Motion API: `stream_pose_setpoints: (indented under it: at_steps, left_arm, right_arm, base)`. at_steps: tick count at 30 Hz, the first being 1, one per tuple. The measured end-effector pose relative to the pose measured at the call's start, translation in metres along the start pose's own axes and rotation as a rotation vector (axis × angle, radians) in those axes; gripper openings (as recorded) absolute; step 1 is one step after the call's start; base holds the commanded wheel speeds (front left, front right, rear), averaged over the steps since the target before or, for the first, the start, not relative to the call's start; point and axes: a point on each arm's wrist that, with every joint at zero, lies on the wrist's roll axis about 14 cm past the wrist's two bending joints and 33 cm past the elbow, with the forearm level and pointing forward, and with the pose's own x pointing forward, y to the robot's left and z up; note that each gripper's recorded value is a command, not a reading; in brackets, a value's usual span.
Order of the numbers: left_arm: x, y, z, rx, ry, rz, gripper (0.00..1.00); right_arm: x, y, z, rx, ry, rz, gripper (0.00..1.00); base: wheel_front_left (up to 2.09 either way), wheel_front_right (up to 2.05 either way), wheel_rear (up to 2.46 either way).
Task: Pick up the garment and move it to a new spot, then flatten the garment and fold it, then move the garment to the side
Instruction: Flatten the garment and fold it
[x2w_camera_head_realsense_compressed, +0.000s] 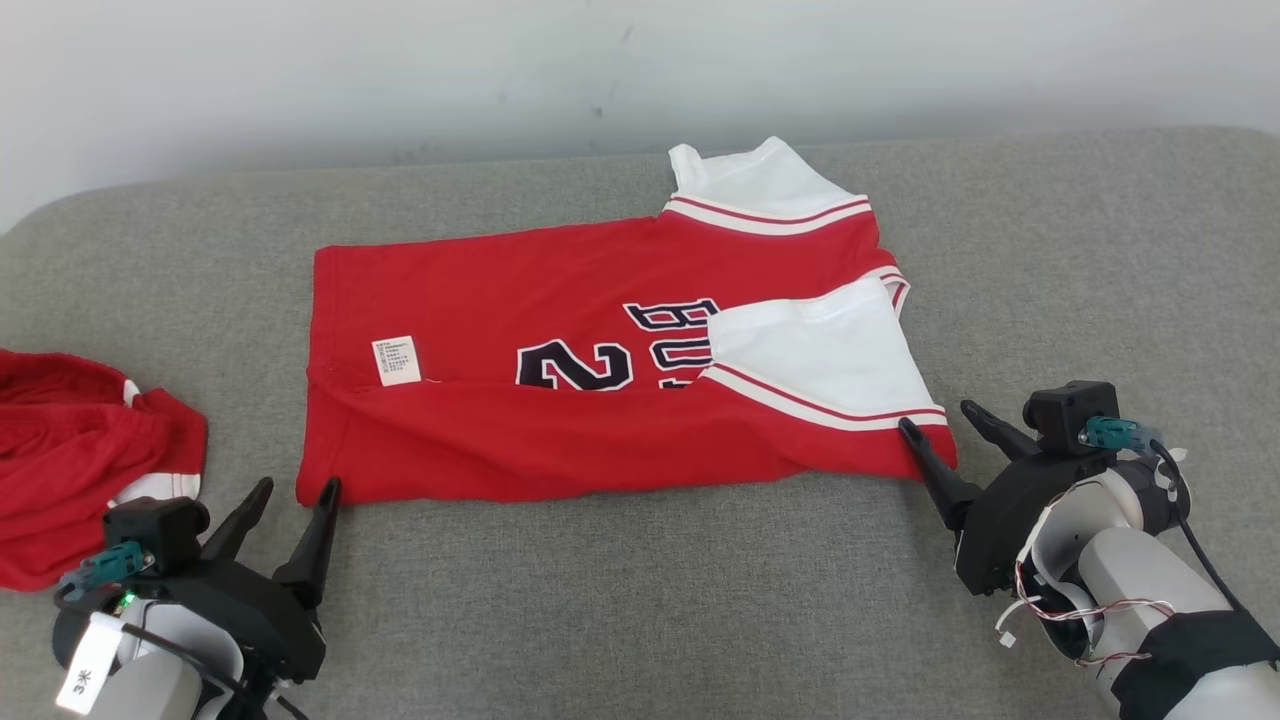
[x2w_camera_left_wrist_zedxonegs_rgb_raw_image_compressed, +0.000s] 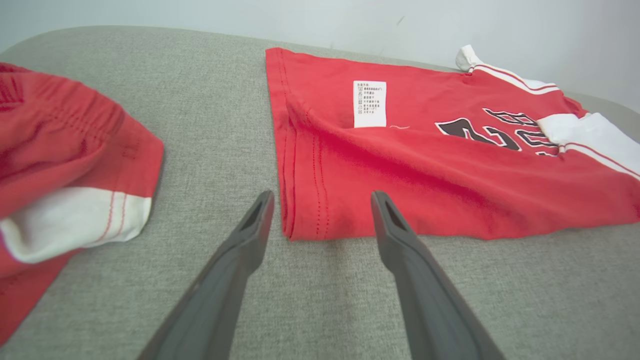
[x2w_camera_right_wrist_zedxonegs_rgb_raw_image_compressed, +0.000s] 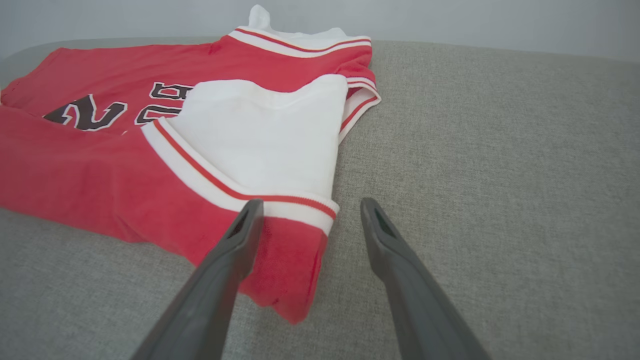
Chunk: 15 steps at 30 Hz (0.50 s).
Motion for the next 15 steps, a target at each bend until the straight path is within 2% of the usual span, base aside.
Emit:
stream_pose_setpoints:
  at_steps: [4, 15]
  left_arm:
    - [0.004, 0.004, -0.009, 0.032, 0.037, 0.001, 1.00]
    - [0.024, 0.007, -0.015, 0.026, 0.093, 0.009, 1.00]
  right_arm:
    - [0.001, 0.000, -0.004, 0.002, 0.007, 0.003, 1.00]
    - [0.006, 0.003, -0.024, 0.017, 0.064, 0.016, 1.00]
  base:
    - [0.00, 0.00, 0.00]
    - [0.00, 0.00, 0.00]
